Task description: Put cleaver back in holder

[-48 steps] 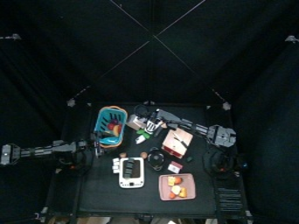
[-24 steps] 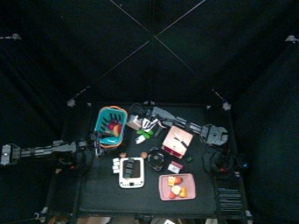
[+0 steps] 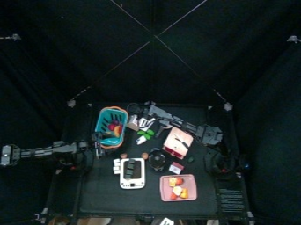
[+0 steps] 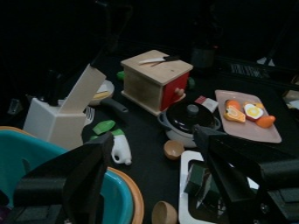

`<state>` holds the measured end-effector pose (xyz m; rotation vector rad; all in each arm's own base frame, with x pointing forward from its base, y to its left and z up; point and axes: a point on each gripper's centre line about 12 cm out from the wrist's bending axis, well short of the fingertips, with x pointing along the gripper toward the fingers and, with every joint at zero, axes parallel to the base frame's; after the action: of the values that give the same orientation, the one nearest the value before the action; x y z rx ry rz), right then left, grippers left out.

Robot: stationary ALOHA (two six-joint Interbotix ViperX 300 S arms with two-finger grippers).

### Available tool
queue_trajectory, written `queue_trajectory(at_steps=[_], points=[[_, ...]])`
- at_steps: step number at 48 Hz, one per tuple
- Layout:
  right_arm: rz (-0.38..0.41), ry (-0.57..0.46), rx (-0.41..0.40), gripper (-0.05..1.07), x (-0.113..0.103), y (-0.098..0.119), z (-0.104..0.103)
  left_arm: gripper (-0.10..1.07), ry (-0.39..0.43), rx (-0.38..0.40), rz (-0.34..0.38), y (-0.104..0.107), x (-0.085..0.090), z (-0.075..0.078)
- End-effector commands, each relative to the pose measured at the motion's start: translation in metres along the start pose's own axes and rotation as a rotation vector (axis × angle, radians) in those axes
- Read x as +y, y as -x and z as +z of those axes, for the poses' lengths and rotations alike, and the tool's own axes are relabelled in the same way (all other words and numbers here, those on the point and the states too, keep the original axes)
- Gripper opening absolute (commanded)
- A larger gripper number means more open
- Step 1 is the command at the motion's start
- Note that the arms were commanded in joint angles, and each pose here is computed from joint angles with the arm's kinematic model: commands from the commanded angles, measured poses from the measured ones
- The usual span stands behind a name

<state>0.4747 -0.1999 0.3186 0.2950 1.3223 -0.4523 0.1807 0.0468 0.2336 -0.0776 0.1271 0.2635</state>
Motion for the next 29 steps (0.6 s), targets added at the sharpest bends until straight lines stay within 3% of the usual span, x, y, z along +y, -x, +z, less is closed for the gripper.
queue_trajectory(at_steps=[1,6,20,29], points=[[0.006,-0.006,-0.07,0.52,-0.004,0.025,0.004,1.03,0.0,-0.018,0.001,-0.001,0.0,0.007],[0.012,-0.007,-0.082,0.57,-0.003,0.027,0.006,1.03,-0.001,-0.018,0.001,-0.001,0.0,0.007],[0.009,-0.012,-0.111,0.83,-0.003,0.03,0.013,1.03,-0.001,-0.018,0.001,-0.001,0.0,0.007],[0.012,-0.014,-0.132,0.84,-0.003,0.036,0.016,1.03,-0.001,-0.015,0.001,-0.001,0.0,0.006]])
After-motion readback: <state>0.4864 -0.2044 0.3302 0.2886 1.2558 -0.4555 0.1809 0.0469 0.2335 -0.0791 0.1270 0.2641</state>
